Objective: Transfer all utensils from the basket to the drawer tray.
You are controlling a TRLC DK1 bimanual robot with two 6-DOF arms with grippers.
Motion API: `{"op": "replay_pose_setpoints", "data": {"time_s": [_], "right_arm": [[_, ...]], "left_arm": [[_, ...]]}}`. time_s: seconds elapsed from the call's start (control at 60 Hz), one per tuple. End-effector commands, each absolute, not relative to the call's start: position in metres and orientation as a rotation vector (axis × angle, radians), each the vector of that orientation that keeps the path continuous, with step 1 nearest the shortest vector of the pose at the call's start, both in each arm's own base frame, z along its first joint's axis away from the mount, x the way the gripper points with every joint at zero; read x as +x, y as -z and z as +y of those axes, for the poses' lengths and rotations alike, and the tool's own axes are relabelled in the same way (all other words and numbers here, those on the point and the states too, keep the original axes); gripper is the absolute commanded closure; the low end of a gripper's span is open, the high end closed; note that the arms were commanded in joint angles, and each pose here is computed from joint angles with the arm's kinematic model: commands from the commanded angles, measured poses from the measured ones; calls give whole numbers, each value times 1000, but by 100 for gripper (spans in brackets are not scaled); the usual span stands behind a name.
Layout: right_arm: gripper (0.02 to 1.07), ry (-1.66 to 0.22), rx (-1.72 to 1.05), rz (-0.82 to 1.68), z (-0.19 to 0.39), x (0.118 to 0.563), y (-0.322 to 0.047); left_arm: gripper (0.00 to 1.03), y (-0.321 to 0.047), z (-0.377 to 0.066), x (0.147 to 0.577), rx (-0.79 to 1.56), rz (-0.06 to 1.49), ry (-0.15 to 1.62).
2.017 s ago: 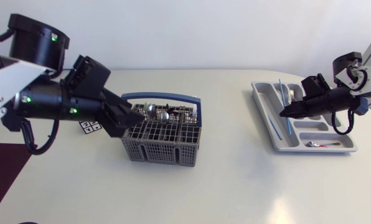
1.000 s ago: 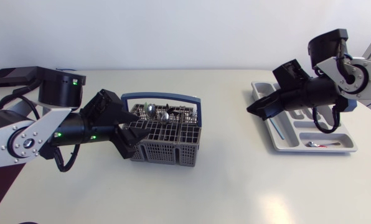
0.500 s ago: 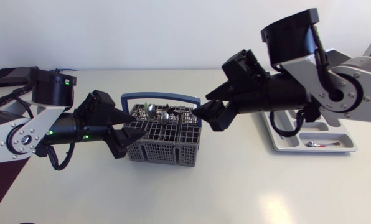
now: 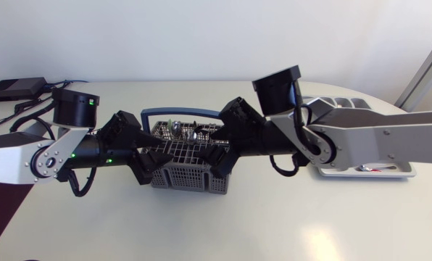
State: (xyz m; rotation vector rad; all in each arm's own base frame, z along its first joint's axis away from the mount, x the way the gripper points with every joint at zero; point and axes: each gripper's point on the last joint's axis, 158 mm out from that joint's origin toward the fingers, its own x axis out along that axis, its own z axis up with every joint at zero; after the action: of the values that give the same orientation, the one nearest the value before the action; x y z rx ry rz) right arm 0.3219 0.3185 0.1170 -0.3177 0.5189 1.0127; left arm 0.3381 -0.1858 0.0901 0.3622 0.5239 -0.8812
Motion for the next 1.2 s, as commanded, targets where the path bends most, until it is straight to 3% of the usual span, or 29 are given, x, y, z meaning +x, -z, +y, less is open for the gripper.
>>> {"op": "replay_pose_setpoints", "data": {"time_s": [0.0,0.383,1.183], "right_arm": [[26,-1009,-320,546,322,316,-99],[26,-884,-401,445,329,342,-80],[26,-709,-407,340,343,362,-93]], "left_arm": [[33,-77,-185,336,372,535,899],[33,-81,-187,344,376,483,897],[33,-71,-182,348,364,474,880]]}}
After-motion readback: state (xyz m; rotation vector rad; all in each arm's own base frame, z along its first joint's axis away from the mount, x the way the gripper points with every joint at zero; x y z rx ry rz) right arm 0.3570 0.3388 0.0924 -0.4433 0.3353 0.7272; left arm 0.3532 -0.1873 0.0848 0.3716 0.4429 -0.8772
